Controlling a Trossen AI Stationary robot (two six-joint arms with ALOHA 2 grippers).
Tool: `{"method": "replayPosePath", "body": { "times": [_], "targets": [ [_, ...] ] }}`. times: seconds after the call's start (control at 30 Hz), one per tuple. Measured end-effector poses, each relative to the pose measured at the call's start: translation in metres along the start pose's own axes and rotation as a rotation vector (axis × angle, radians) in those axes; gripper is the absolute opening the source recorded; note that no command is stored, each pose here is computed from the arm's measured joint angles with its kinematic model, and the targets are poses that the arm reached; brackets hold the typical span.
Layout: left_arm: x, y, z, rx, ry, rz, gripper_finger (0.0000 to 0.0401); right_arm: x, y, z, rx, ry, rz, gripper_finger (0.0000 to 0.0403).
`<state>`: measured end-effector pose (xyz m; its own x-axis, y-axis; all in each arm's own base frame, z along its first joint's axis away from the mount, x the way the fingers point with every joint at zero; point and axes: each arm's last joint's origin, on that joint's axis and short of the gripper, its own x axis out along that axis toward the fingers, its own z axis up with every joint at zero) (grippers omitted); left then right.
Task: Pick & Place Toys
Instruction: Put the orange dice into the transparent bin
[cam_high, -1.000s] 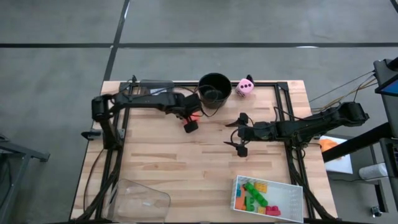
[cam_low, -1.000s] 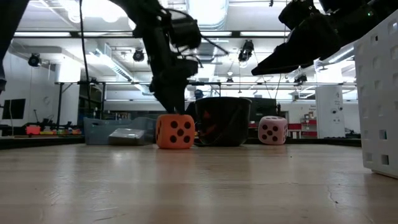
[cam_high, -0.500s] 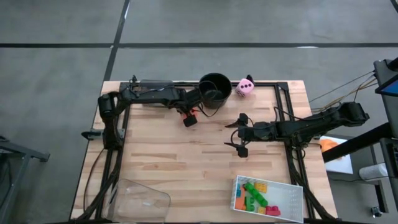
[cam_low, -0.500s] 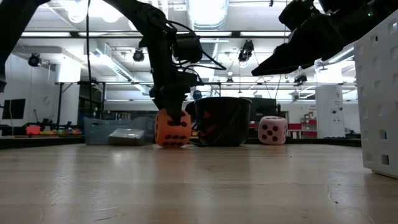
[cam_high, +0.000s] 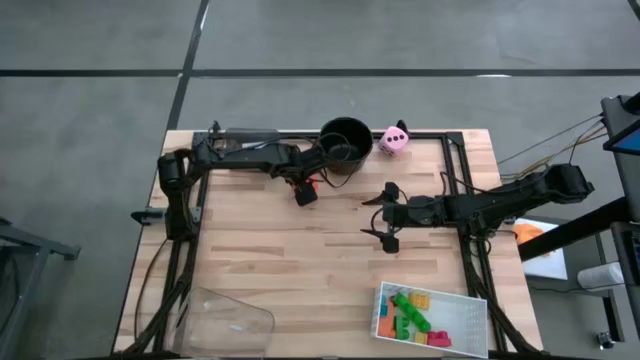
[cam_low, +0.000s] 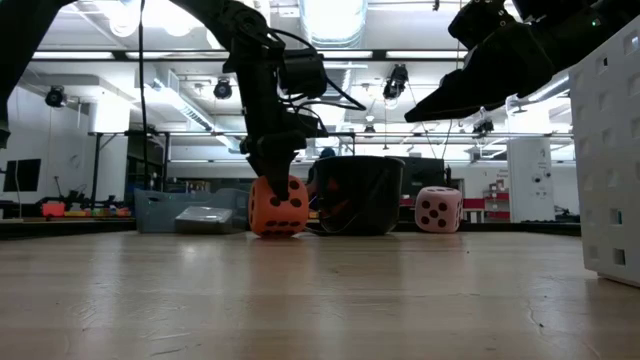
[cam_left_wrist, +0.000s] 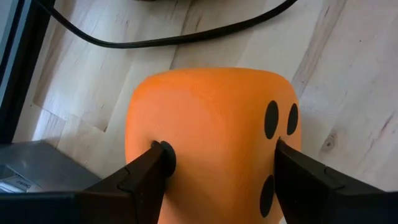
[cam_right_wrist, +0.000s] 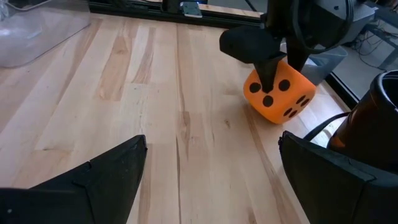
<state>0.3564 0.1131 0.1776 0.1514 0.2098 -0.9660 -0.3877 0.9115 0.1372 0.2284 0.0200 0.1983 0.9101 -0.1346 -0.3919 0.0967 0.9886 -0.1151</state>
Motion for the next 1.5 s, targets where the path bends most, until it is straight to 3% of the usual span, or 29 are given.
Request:
{"method": "replayPosePath", "body": {
  "times": [0.3,0.43,0.73,0.9,1.1,1.5],
  "targets": [
    [-0.011,-0.007,-0.005,0.002,0.002,0.036,0.0237,0.0,0.0,0.0,0.001,0.0,-0.001,0.0361],
    [-0.033,-0.013,-0.014,-0.002,0.008,-0.011,0.0216,0.0,0.0,-0.001,-0.001,0.01,-0.001,0.0361],
    [-0.1,-0.026,-0.04,-0.002,-0.154,-0.027,0.0209,0.0,0.0,-0.002,-0.002,0.015,-0.002,0.0361],
    [-0.135,-0.037,-0.077,0.009,-0.223,-0.074,0.0209,0.0,0.0,-0.002,0.0,0.02,-0.001,0.0361],
    [-0.172,-0.053,-0.138,0.052,-0.271,-0.223,0.0207,0.0,0.0,-0.002,0.001,0.017,0.001,0.0361],
    [-0.199,-0.11,-0.243,0.268,-0.265,-0.529,0.0203,0.0,0.0,-0.002,0.012,0.012,0.002,0.0361]
  ]
}}
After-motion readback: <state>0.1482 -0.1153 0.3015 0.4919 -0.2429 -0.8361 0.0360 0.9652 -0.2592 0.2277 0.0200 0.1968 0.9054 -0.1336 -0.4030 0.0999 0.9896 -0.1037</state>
